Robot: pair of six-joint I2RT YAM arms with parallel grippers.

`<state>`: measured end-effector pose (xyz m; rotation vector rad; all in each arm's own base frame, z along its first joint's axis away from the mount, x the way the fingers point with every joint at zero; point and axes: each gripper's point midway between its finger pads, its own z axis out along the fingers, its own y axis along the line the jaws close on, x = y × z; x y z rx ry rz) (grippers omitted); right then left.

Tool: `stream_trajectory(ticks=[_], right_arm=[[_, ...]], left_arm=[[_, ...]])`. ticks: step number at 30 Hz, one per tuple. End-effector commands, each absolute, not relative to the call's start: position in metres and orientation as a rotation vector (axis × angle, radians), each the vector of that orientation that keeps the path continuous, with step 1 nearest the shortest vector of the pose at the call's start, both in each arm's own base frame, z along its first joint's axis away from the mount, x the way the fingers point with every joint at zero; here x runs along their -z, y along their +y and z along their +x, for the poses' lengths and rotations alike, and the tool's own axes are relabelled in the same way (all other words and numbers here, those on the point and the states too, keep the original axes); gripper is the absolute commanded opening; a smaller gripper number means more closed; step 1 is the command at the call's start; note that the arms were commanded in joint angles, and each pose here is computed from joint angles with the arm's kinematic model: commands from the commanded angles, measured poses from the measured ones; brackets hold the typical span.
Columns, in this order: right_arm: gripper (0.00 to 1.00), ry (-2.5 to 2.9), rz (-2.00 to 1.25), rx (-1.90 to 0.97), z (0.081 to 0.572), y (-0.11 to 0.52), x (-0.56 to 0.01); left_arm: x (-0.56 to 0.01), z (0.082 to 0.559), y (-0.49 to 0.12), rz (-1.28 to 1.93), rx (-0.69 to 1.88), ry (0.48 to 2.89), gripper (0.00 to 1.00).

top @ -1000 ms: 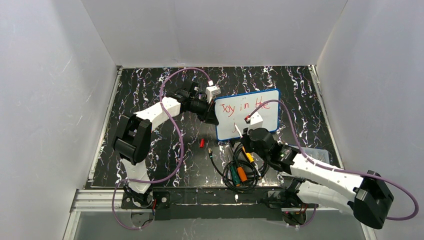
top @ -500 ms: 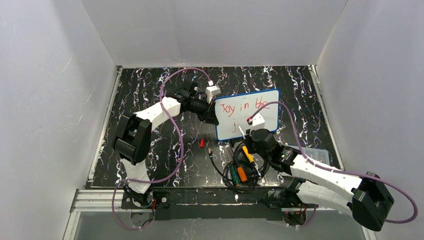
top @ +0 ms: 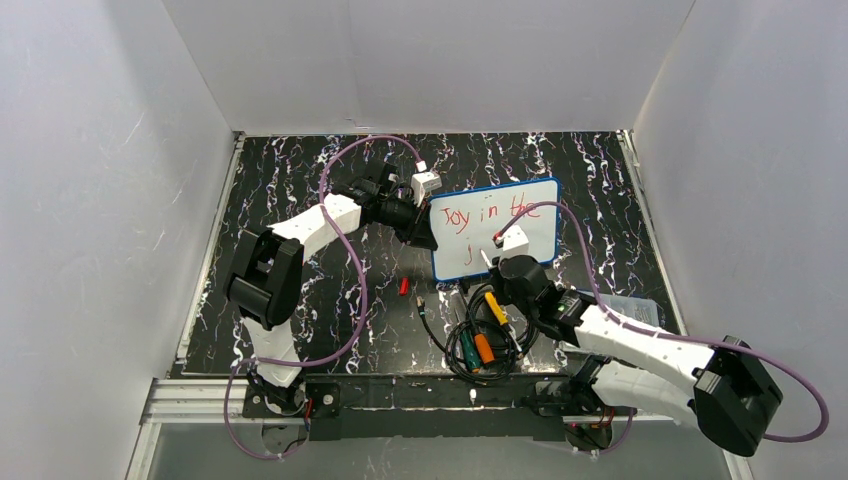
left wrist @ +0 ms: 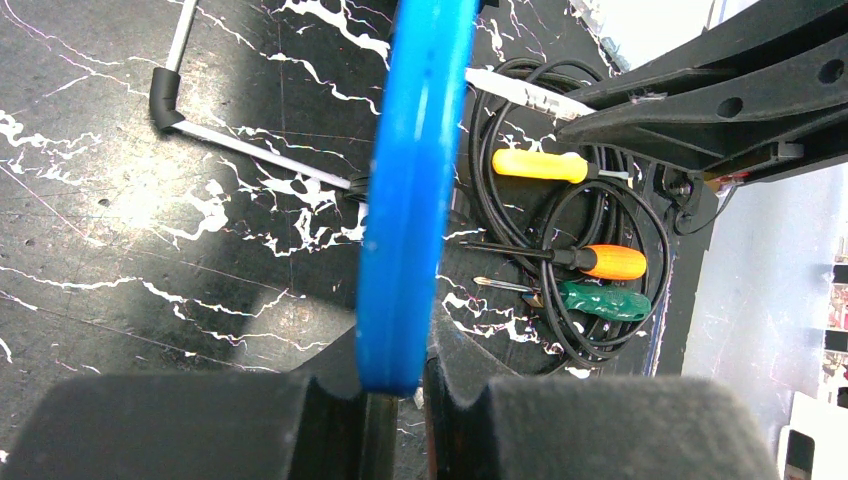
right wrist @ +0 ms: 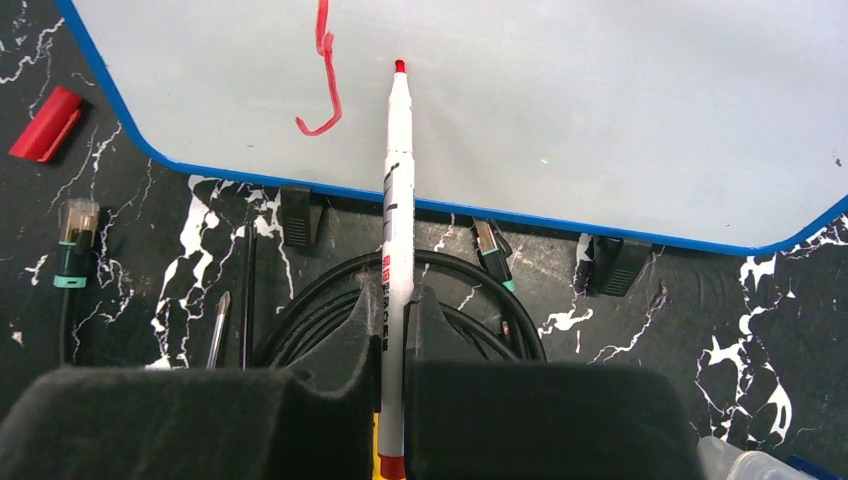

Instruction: Write a sentence on the whiteboard

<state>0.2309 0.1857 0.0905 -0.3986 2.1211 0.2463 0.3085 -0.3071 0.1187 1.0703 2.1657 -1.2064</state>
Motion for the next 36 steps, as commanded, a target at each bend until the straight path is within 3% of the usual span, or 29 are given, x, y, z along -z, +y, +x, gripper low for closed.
stream_trajectory(ticks=[1, 10, 24, 36], right_arm=[[0.01, 2.034, -0.356, -0.257, 0.251, 0.195, -0.117], [0.01, 2.023, -0.399, -0.261, 0.259, 0.204, -0.120], [0.01, 2.132, -0.414, -0.310, 0.234, 0.198, -0.086], [0.01, 2.119, -0.337, -0.202, 0.241, 0.179, -0.094]], left_arm=[[-0.156, 0.309, -0.312, 1.106, 1.204, 2.051, 0.00], [-0.156, 0.309, -0.311, 1.106, 1.204, 2.051, 0.00], [-0.156, 0.309, -0.312, 1.106, 1.204, 2.050, 0.00], [-0.156, 0.309, -0.312, 1.106, 1.205, 2.051, 0.00]])
